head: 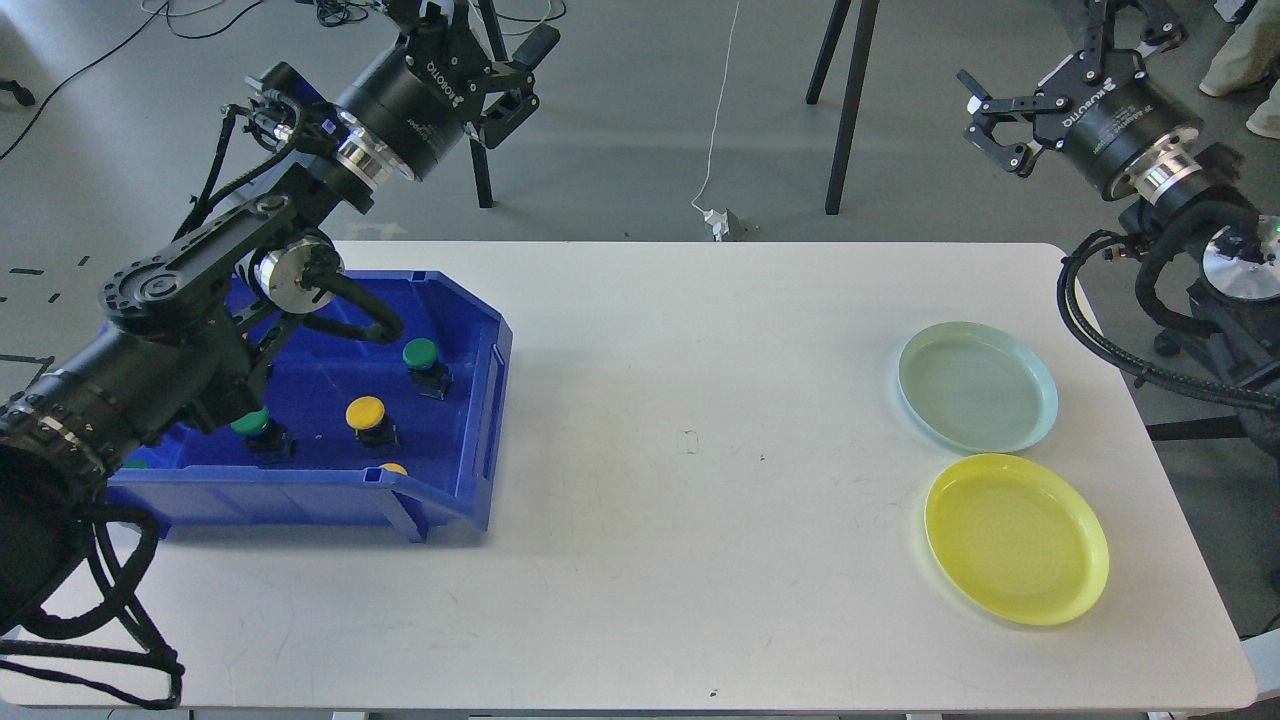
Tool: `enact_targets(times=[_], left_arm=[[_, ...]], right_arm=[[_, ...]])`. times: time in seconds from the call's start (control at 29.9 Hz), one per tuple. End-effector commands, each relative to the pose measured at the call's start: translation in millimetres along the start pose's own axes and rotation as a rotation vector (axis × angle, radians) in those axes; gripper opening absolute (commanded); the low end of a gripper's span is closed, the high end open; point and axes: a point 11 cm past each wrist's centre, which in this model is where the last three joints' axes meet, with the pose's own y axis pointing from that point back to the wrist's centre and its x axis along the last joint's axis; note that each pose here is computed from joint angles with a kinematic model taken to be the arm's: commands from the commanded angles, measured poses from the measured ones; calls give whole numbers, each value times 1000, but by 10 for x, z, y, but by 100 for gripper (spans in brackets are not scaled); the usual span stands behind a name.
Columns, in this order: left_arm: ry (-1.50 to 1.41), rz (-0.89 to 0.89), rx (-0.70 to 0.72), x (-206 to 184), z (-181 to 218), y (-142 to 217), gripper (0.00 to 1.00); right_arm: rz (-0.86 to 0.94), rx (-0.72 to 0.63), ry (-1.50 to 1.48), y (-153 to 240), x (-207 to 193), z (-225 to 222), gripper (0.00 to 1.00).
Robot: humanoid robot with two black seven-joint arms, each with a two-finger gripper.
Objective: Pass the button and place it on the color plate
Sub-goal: 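Move the left gripper over the blue bin toward the buttons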
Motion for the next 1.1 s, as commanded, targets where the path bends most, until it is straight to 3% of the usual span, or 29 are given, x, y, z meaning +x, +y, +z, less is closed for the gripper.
enact_targets(times=[0.0, 0.23, 0.33, 0.4, 0.47, 0.6, 0.77, 1.07], left_arm=[[-13, 11, 5, 55, 17, 34, 100], [33, 17, -67, 117, 191, -5, 100], [183, 140, -284, 374, 567, 149, 100], [300, 257, -384, 570, 483, 446, 100], [347, 283, -432, 569, 451, 488, 100], [270, 189, -409, 420, 632, 435, 100], [-125, -81, -169, 68, 910, 277, 100], [-1064, -662, 606, -161, 790, 320, 100]], right_arm=[[12, 3, -14, 43, 56, 40, 99], [26, 24, -19, 71, 105, -6, 99], [26, 41, -27, 83, 111, -42, 99], [33, 43, -35, 108, 144, -16, 99], [36, 41, -36, 116, 154, -6, 99], [35, 42, -34, 116, 152, -17, 99], [33, 56, -37, 111, 143, -58, 99], [64, 54, -34, 198, 260, -50, 99]])
